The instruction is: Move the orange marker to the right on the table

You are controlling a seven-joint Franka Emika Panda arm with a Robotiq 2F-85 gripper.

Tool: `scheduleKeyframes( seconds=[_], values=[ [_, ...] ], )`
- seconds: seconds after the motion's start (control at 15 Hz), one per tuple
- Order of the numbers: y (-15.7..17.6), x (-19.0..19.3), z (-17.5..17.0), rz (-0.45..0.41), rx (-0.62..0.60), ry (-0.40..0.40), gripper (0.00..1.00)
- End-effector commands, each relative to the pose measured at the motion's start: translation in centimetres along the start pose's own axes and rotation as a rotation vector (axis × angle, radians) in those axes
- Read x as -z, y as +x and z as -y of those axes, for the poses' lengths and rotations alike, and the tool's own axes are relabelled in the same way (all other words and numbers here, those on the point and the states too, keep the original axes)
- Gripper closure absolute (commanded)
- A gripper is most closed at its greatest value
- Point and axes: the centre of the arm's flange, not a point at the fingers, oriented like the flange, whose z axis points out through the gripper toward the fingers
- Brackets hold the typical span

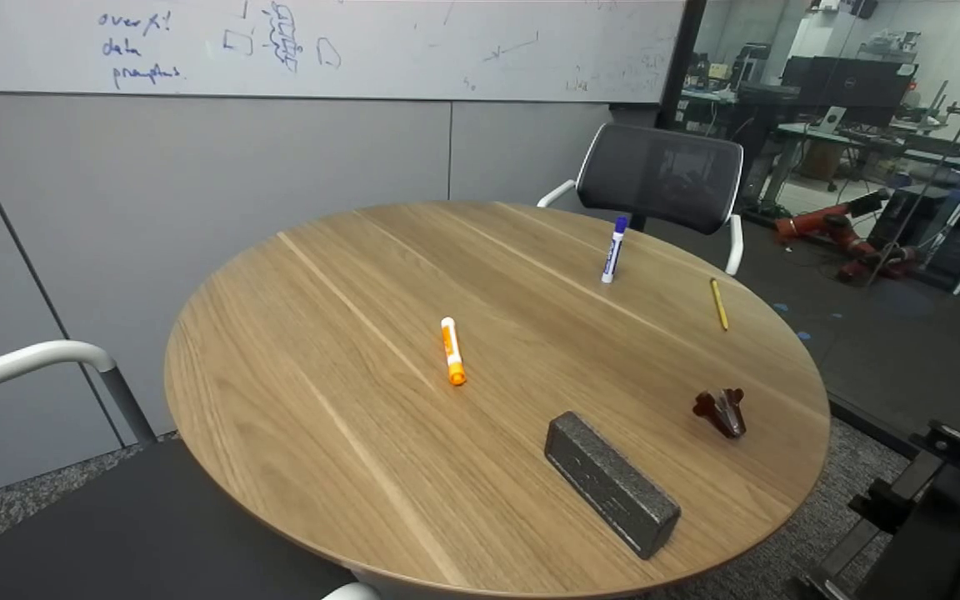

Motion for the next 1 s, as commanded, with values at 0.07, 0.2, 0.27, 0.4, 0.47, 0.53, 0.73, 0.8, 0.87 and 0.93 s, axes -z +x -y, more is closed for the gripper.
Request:
scheduleKeyframes(
  seconds=[0.07, 0.2, 0.27, 0.4, 0.47, 0.53, 0.73, 0.8, 0.87, 0.93],
  values=[
    [10.8, -0.2, 1.5, 0.004, -0.075, 0.007, 0.00],
    [15.0, -0.7, 1.8, -0.022, -0.110, 0.022, 0.00],
    [17.1, -1.0, 1.9, -0.033, -0.128, 0.033, 0.00],
    [21.3, -1.8, 2.0, -0.068, -0.181, 0.056, 0.00],
    [23.3, -2.2, 2.1, -0.081, -0.208, 0.063, 0.00],
    [25.2, -2.8, 2.3, -0.097, -0.237, 0.086, 0.00],
    [30.5, -4.9, 2.8, -0.126, -0.314, 0.086, 0.00],
    [32.0, -6.1, 3.0, -0.131, -0.337, 0.077, 0.00],
    [33.3, -7.3, 3.2, -0.137, -0.359, 0.072, 0.00],
    [34.5, -8.6, 3.5, -0.137, -0.375, 0.067, 0.00]
  ],
)
